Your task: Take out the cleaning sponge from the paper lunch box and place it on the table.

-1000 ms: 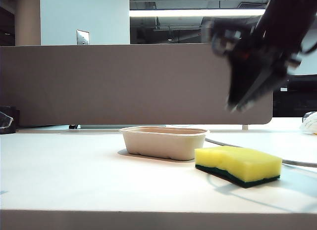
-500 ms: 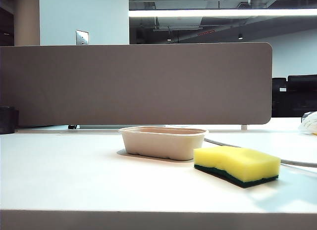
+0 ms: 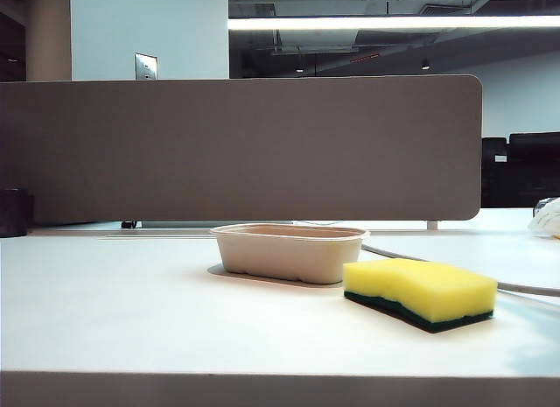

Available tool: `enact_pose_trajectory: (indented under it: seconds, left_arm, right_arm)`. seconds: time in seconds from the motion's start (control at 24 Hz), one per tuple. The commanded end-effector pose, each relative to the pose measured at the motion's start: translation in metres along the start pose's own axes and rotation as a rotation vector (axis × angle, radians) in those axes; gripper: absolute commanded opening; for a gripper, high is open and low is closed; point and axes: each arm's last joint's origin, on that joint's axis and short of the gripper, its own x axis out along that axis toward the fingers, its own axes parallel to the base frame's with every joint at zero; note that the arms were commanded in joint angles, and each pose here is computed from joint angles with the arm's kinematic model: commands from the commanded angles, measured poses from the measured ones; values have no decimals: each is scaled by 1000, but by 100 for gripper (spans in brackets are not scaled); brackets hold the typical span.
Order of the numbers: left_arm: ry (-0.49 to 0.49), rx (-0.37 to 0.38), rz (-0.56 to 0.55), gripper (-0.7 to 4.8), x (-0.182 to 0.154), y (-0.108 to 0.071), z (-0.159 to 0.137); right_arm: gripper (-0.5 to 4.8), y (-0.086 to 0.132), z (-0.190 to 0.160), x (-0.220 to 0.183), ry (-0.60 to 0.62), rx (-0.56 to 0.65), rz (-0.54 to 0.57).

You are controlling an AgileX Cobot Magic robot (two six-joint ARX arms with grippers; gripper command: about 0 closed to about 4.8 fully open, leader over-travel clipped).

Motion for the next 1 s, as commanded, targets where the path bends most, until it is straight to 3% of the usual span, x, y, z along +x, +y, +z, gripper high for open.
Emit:
enact_pose_trajectory:
  seconds: [0.04, 0.42, 0.62, 1.0]
  left_arm:
    - [-7, 1, 1, -5, 0, 0, 1]
    - [-7, 0, 8, -5, 0, 1, 1]
    - [-8, 0, 8, -5, 0, 1, 1]
    - [-8, 0, 7, -5, 0, 1, 1]
  right_arm:
    - [-9, -3, -9, -6, -22, 7, -78]
    - [-9, -7, -45, -26, -40, 70, -158]
    - [-8, -10, -49, -34, -66, 75, -226]
    - [-8, -10, -50, -34, -57, 72, -227]
